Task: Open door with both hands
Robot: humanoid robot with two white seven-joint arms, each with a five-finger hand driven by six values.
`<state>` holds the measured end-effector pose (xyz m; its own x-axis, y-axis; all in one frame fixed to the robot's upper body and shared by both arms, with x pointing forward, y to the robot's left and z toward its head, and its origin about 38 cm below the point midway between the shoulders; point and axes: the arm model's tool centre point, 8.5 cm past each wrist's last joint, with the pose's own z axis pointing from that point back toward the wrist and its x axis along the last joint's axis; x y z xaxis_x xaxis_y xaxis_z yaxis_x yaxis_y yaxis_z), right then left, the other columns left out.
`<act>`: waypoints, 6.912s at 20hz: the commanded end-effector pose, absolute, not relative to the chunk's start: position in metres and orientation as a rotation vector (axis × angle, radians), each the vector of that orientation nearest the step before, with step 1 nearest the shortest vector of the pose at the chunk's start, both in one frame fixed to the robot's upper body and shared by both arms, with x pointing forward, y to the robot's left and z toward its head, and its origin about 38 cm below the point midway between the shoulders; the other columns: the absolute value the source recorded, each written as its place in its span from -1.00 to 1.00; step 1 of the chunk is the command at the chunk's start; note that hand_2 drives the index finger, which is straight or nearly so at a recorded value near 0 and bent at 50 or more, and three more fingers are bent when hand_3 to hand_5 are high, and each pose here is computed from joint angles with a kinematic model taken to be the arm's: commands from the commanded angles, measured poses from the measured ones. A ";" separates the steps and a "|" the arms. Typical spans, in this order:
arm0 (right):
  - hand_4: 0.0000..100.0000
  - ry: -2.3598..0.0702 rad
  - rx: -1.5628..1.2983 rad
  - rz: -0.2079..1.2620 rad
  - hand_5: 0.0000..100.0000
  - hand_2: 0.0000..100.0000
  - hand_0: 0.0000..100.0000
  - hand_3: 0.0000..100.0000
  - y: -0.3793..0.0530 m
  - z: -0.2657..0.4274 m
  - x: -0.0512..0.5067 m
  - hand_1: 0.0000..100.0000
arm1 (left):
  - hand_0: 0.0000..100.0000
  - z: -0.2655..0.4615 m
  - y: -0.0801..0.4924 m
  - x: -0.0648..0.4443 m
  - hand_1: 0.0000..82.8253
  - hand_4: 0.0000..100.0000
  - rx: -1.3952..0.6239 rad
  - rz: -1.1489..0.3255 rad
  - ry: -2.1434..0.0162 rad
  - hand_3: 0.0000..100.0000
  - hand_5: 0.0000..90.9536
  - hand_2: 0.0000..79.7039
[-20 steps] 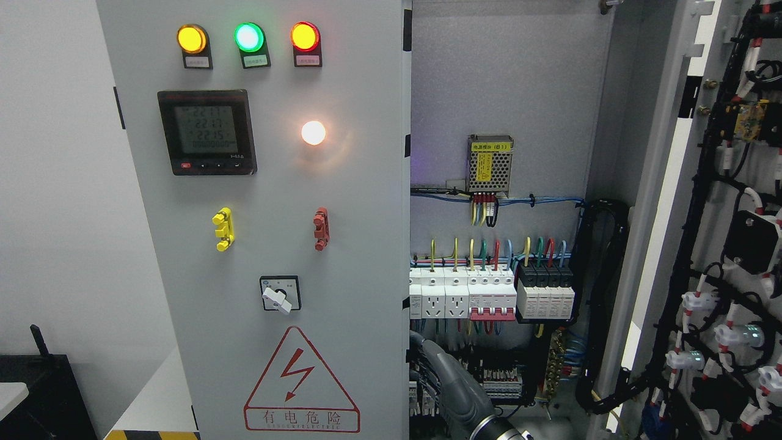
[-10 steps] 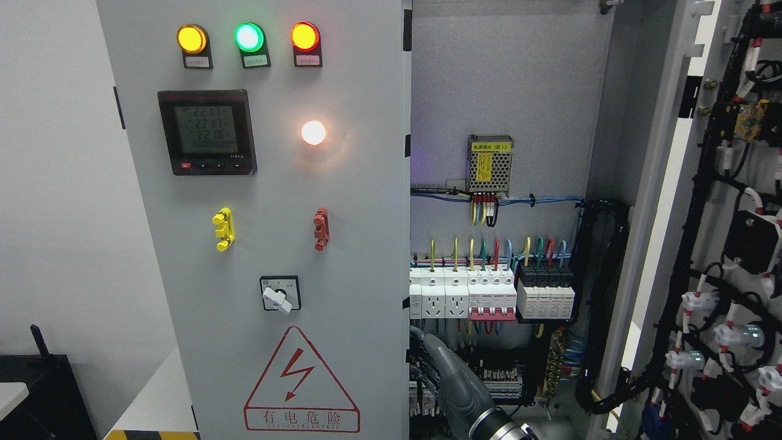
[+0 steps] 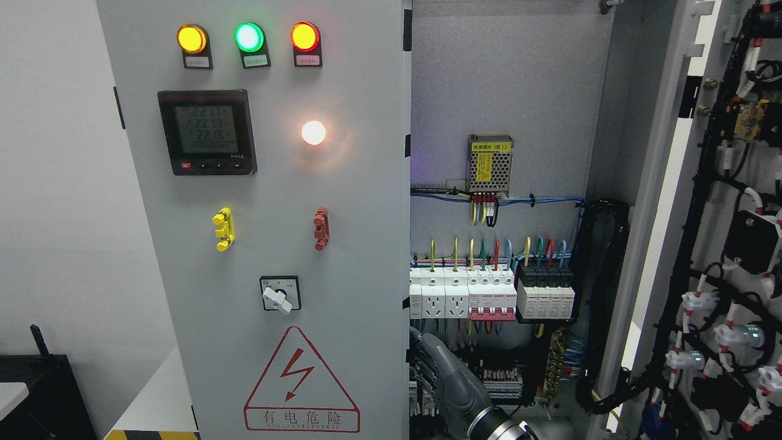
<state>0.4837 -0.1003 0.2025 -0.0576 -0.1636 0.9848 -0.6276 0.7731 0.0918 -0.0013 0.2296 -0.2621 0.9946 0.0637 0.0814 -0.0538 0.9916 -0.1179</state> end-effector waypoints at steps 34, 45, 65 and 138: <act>-1.00 -1.594 0.687 0.479 -1.00 -1.00 -0.24 -1.00 -0.111 0.207 0.491 -1.00 | -1.00 -0.262 0.230 -0.021 -1.00 -1.00 -0.114 0.064 -0.055 -1.00 -1.00 -1.00; -1.00 -1.582 0.703 0.499 -1.00 -1.00 -0.24 -1.00 -0.110 0.207 0.492 -1.00 | -1.00 -0.262 0.230 -0.020 -1.00 -1.00 -0.114 0.062 -0.056 -1.00 -1.00 -1.00; -1.00 -1.582 0.761 0.527 -1.00 -1.00 -0.24 -1.00 -0.106 0.213 0.492 -1.00 | -1.00 -0.262 0.230 -0.020 -1.00 -1.00 -0.114 0.064 -0.056 -1.00 -1.00 -1.00; -1.00 -1.520 1.165 0.776 -1.00 -1.00 -0.24 -1.00 -0.059 0.222 0.437 -1.00 | -1.00 -0.262 0.230 -0.020 -1.00 -1.00 -0.114 0.064 -0.056 -1.00 -1.00 -1.00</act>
<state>0.4469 -0.0682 0.2189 -0.0017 -0.2800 0.9600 -0.9257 0.3636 0.1044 -0.0013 0.2296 -0.2620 0.9946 0.0637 0.0814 -0.0538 0.9915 -0.1181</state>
